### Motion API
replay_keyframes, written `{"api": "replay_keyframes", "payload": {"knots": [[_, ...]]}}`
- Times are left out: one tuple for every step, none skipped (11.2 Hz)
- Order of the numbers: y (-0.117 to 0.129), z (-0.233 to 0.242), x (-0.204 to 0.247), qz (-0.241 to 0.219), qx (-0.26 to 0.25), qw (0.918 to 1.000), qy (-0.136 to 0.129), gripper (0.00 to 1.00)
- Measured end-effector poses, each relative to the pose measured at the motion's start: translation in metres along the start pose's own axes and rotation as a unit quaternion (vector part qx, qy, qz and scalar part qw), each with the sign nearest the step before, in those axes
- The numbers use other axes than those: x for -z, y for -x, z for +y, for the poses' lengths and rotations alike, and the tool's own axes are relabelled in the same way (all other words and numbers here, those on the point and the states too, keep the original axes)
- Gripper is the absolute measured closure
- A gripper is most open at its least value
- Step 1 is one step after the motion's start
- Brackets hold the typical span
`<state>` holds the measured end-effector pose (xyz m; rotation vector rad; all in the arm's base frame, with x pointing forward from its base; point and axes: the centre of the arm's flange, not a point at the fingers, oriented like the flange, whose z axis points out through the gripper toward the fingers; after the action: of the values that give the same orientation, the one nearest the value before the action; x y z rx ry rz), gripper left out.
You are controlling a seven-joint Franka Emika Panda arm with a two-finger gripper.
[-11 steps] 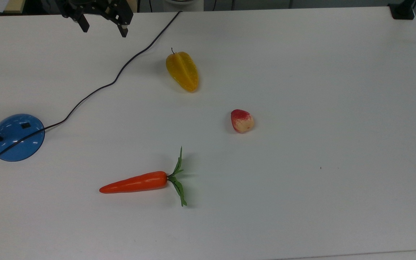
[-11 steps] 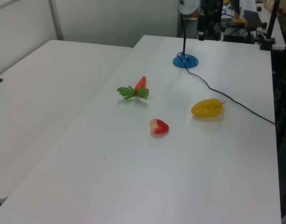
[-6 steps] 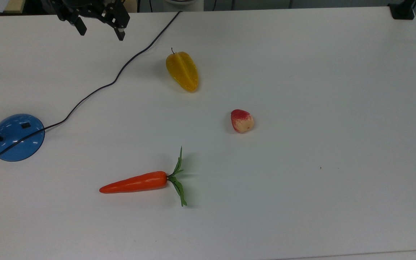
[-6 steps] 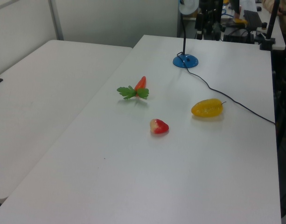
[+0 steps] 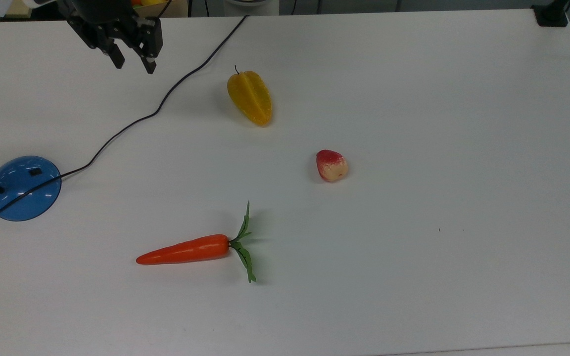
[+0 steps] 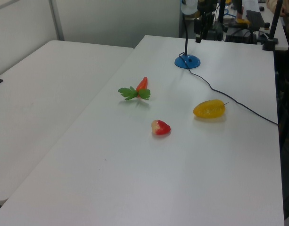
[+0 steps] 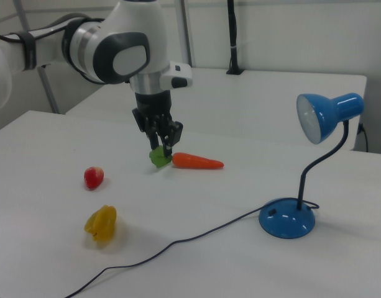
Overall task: Turn on desk lamp
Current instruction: 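Move the gripper over toward the blue lamp base switch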
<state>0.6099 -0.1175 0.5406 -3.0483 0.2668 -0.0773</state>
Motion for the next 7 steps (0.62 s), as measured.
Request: {"api": "replay_keyframes", "payload": {"knots": [[-0.003, 0.001, -0.009, -0.004, -0.004, 1.0000, 0.000, 0.64], [-0.011, 0.002, -0.015, 0.012, -0.026, 0.9996, -0.003, 0.80], [-0.022, 0.004, -0.018, 0.045, -0.060, 0.9972, -0.005, 0.94], [-0.031, 0.006, -0.019, 0.074, -0.094, 0.9929, -0.006, 0.99], [-0.036, 0.009, -0.020, 0.088, -0.119, 0.9890, -0.008, 0.99], [-0.037, 0.014, -0.017, 0.094, -0.134, 0.9865, -0.009, 0.99], [-0.037, 0.021, -0.011, 0.100, -0.149, 0.9838, -0.009, 0.99]]}}
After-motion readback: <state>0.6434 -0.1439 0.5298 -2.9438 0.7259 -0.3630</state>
